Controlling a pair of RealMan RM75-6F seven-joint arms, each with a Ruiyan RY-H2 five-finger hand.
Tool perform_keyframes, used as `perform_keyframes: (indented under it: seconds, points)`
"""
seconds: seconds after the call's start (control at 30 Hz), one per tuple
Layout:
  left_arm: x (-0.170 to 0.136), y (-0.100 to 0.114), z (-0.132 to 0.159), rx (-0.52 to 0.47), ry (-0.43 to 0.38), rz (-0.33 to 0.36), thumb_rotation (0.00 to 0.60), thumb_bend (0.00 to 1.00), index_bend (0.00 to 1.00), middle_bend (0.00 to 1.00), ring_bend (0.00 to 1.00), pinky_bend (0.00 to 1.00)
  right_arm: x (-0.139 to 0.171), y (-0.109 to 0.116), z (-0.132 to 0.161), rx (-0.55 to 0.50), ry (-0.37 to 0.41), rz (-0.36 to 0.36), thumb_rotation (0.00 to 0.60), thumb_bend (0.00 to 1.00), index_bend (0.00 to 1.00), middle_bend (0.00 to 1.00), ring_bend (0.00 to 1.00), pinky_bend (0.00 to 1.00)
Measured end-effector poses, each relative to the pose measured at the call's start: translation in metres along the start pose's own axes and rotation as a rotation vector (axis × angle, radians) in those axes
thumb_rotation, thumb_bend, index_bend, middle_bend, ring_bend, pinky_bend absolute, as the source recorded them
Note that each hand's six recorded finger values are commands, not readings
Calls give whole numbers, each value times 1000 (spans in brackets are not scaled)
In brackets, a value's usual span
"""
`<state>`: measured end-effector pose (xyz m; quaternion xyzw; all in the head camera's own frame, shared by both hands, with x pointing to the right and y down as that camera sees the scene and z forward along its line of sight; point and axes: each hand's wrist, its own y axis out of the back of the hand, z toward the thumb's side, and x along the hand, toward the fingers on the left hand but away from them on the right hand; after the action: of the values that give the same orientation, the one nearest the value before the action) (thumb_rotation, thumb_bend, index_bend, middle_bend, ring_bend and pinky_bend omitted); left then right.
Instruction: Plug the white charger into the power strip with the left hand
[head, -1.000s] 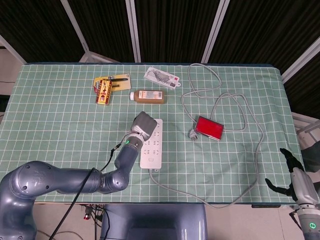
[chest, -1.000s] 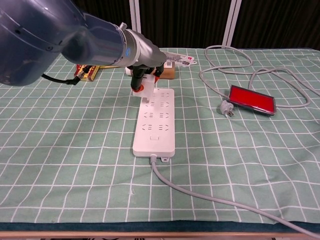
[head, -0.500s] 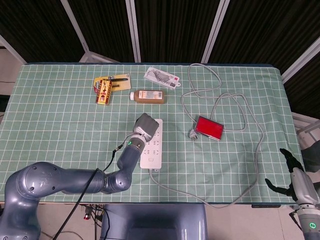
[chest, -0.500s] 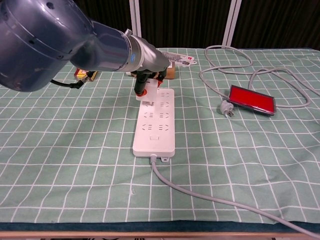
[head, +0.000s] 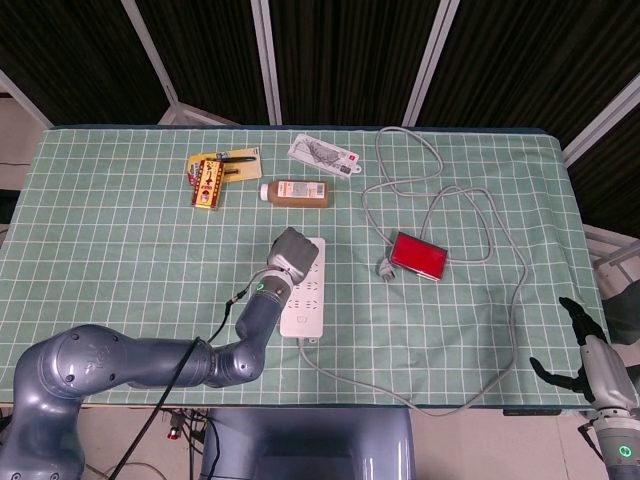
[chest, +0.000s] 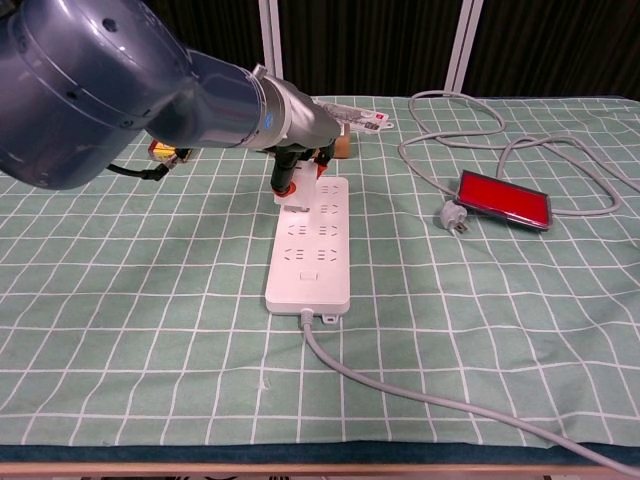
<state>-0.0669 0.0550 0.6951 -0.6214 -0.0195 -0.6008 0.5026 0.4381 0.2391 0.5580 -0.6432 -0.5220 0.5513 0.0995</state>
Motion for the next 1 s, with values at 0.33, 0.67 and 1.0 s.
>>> perform_keyframes:
  seconds: [0.33,0.67,1.0]
  points:
    - [2,-5,7,13,-9,-11,600,699,691,806,847,950,0,0,0,-1,1,1,600,338,0,0,0,0]
    - [5,-8,10,20,-8,-17,600,699,691,807,847,950,0,-1,0,-4,-1,3,600,338,0,0,0,0]
    - [9,-12,16,29,-12,-21,600,699,694,810,847,950,0,-1,0,-5,-1,3,600,338,0,0,0,0]
